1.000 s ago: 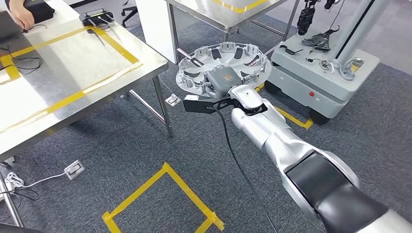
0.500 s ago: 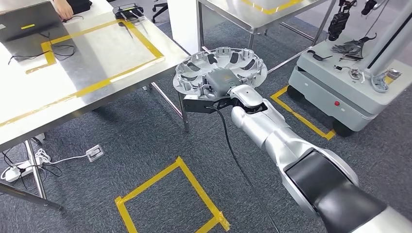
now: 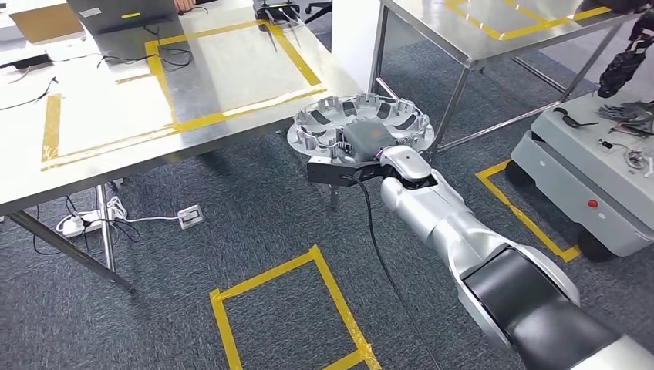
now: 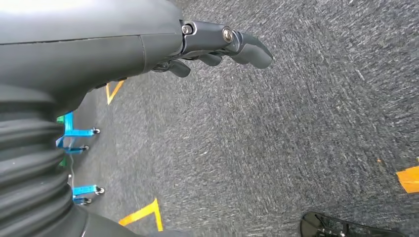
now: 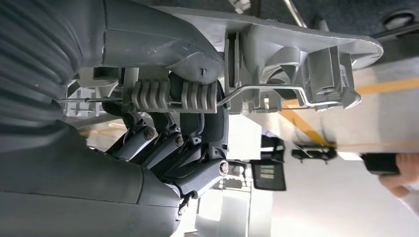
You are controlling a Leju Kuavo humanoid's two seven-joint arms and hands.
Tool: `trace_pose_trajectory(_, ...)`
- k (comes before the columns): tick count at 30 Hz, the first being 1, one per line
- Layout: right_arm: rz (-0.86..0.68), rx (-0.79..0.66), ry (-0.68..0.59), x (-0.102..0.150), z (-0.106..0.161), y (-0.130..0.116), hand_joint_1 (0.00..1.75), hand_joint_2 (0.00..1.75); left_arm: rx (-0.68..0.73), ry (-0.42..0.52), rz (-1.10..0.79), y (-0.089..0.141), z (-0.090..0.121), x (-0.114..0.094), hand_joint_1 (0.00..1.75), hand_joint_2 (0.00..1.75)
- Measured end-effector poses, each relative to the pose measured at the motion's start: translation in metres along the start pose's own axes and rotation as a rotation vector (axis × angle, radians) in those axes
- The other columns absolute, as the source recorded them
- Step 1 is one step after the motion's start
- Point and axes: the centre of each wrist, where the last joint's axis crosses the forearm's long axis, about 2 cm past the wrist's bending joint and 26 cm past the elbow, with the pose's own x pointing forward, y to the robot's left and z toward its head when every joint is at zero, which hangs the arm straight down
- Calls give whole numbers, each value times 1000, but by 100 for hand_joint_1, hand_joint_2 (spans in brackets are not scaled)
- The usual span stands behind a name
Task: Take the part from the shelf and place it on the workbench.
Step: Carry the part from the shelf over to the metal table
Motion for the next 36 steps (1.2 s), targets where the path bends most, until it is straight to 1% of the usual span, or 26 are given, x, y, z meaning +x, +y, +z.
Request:
trace_pose_trajectory(8,-46,-162,-96,23,-14,-21,173,175,-2,-12,-1,-2,1,6,0,175)
trace_pose_trajectory(13,-98,-247,-125,33,-12,-24,173,175,2,-1,-2,0,1,5,0,175)
trace_pose_trajectory(20,-122,-326,-164,40,-14,-43,173,175,0,-2,-3,-1,1,3,0,175)
trace_pose_trajectory(23,-125,-344,-167,41,-14,-47,173,175,-1,-9,-3,-2,1,5,0,175)
trace_pose_trajectory(28,-128,-327,-162,41,-12,-41,173,175,-5,-11,-3,-3,1,6,0,175)
trace_pose_trajectory(36,-124,-328,-168,45,-13,-43,173,175,-13,-11,-4,-6,2,7,0,175)
